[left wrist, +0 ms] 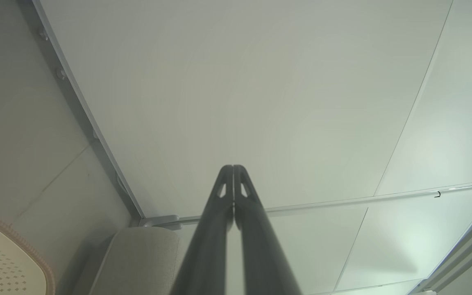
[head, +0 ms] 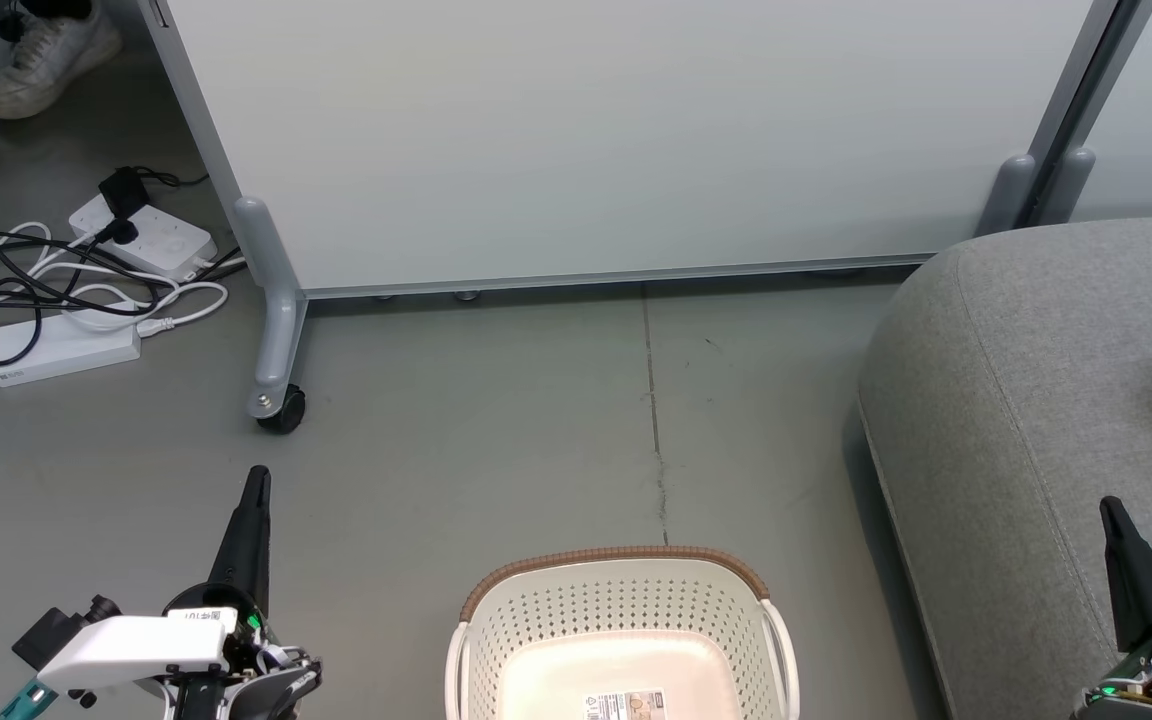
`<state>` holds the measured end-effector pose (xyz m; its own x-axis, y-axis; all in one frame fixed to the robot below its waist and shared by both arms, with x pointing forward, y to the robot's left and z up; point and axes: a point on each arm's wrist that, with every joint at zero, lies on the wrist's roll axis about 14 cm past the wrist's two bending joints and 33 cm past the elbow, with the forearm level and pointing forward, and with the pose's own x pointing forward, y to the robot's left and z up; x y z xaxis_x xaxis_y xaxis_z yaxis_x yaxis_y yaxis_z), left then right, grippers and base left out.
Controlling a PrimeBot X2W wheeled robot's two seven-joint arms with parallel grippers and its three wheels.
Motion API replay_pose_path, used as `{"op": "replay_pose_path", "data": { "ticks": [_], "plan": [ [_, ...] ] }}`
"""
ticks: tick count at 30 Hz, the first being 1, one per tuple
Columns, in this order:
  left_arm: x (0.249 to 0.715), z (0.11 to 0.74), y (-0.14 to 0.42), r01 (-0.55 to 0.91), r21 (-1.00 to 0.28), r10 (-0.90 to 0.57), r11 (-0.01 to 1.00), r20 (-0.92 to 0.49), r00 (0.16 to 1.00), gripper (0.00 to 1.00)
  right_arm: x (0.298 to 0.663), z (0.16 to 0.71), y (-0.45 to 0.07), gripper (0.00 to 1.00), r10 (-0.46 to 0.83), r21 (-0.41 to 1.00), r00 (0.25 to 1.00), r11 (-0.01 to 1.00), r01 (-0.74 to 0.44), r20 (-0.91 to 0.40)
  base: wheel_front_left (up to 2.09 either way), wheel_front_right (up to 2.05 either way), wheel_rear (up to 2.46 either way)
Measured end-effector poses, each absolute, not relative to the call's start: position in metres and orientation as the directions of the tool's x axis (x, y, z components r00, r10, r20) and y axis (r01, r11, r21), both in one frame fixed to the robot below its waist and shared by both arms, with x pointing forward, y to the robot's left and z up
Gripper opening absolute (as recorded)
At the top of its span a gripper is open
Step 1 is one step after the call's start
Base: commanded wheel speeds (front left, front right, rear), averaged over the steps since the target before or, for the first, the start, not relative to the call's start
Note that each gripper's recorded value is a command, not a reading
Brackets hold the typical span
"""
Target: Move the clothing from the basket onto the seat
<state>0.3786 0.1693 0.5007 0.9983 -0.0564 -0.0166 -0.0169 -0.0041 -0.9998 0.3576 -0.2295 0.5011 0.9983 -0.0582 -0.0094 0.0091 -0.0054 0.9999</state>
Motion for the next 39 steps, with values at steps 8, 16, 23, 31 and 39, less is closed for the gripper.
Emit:
{"op": "replay_pose_path", "data": {
  "ticks": [8, 16, 23, 31, 39],
  "plan": [
    [0.3786, 0.5007, 0.1694, -0.017, -1.0, -0.055, -0.005, -0.016, 0.998, 0.0, 0.3577, 0.5012, -0.2294, 0.0, -0.056, 1.0, 0.998, -0.005, 0.009, -0.009, 0.0, 0.0, 0.0],
    [0.3786, 0.5008, 0.1694, -0.017, -1.0, -0.055, -0.006, -0.016, 0.998, 0.0, 0.3577, 0.5013, -0.2296, 0.0, -0.057, 1.0, 0.998, -0.006, 0.009, -0.009, 0.0, 0.0, 0.0],
    [0.3786, 0.5008, 0.1695, -0.017, -1.0, -0.054, -0.007, -0.016, 0.998, 0.0, 0.3577, 0.5014, -0.2296, 0.0, -0.057, 1.0, 0.998, -0.006, 0.008, -0.009, 0.0, 0.0, 0.0],
    [0.3786, 0.5008, 0.1693, -0.016, -1.0, -0.056, -0.007, -0.016, 0.998, 0.0, 0.3577, 0.5014, -0.2296, 0.0, -0.057, 1.0, 0.998, -0.006, 0.008, -0.009, 0.0, 0.0, 0.0],
    [0.3786, 0.5008, 0.1693, -0.016, -1.0, -0.057, -0.006, -0.016, 0.998, 0.0, 0.3577, 0.5014, -0.2297, 0.0, -0.057, 1.0, 0.998, -0.006, 0.008, -0.008, 0.0, 0.0, 0.0]
  ]
}}
